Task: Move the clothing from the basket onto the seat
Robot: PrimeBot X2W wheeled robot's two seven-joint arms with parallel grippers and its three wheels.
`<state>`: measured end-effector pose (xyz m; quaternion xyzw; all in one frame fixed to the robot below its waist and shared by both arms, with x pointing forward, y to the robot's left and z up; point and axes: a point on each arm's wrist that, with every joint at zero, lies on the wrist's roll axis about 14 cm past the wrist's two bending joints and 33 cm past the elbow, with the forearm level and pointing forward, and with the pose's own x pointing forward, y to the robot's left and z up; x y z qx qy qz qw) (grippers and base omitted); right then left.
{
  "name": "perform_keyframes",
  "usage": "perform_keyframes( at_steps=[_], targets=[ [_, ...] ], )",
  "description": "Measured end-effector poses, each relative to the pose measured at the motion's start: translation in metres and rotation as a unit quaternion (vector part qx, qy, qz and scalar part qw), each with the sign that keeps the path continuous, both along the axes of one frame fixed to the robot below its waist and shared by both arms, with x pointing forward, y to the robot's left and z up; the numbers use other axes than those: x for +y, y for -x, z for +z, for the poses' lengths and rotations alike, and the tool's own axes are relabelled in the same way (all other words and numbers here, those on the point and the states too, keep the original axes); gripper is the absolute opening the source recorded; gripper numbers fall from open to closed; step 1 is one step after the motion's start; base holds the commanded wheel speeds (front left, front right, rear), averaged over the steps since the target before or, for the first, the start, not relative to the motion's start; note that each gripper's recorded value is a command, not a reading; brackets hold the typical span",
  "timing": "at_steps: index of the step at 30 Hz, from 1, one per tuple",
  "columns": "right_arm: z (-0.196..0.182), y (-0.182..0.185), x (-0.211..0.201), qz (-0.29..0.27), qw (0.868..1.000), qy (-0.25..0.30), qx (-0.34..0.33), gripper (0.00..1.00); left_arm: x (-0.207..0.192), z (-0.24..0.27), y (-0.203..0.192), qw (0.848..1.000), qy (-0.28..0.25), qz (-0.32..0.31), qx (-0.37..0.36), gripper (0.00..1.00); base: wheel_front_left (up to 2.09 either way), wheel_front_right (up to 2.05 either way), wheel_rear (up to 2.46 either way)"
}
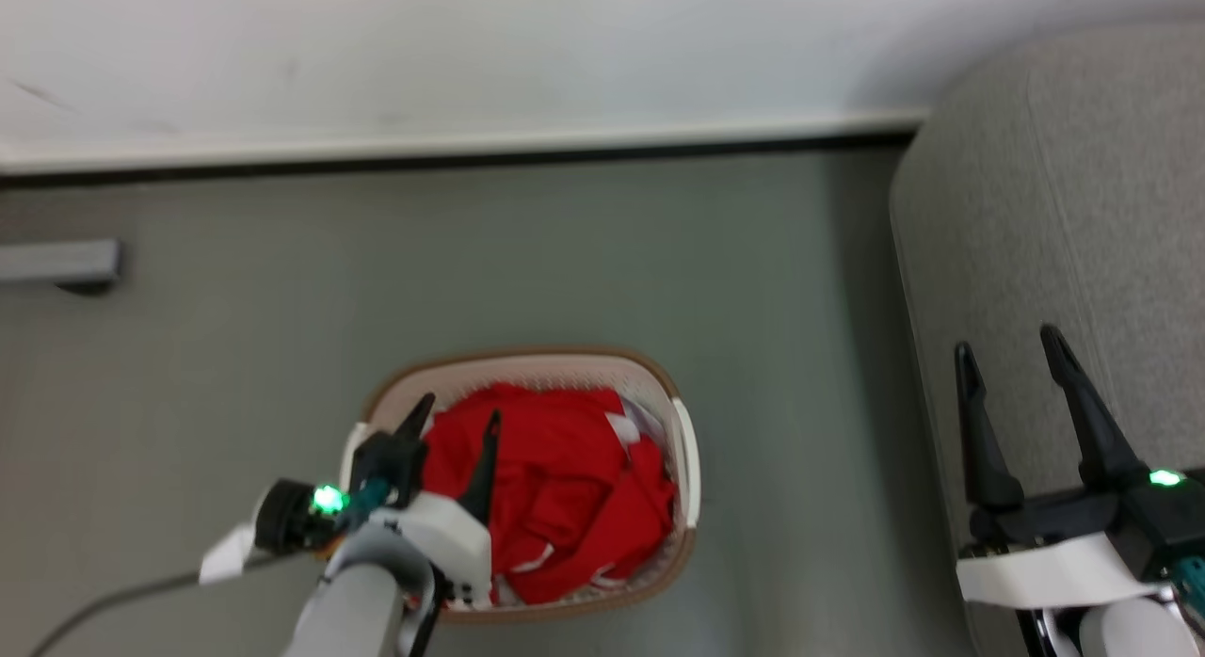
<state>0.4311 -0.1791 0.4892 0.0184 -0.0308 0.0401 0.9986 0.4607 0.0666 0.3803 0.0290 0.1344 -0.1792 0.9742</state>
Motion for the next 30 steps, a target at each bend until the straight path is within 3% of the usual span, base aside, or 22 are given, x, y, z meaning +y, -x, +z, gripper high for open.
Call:
perform_keyframes(
  at_steps=[8, 20, 23, 30],
  targets=[
    [-0.029, -0.027, -0.009, -0.007, 1.0, 0.004, 0.027, 1.0, -0.022, -0.095, -0.027, 0.987, -0.076, -0.057, 0.13, 1.0, 0.0, 0.0, 0.0],
    [-0.068, -0.041, -0.03, -0.033, 0.997, 0.003, 0.067, 1.0, -0.016, -0.201, -0.028, 0.938, -0.181, -0.073, 0.286, 1.0, 0.0, 0.0, 0.0],
    [-0.077, -0.042, -0.032, -0.035, 0.996, 0.005, 0.077, 1.0, -0.008, -0.216, -0.03, 0.928, -0.198, -0.065, 0.309, 1.0, 0.0, 0.0, 0.0],
    [-0.095, -0.048, -0.031, -0.03, 0.995, 0.008, 0.094, 1.0, -0.009, -0.239, -0.037, 0.92, -0.198, -0.068, 0.332, 1.0, 0.0, 0.0, 0.0]
  ],
)
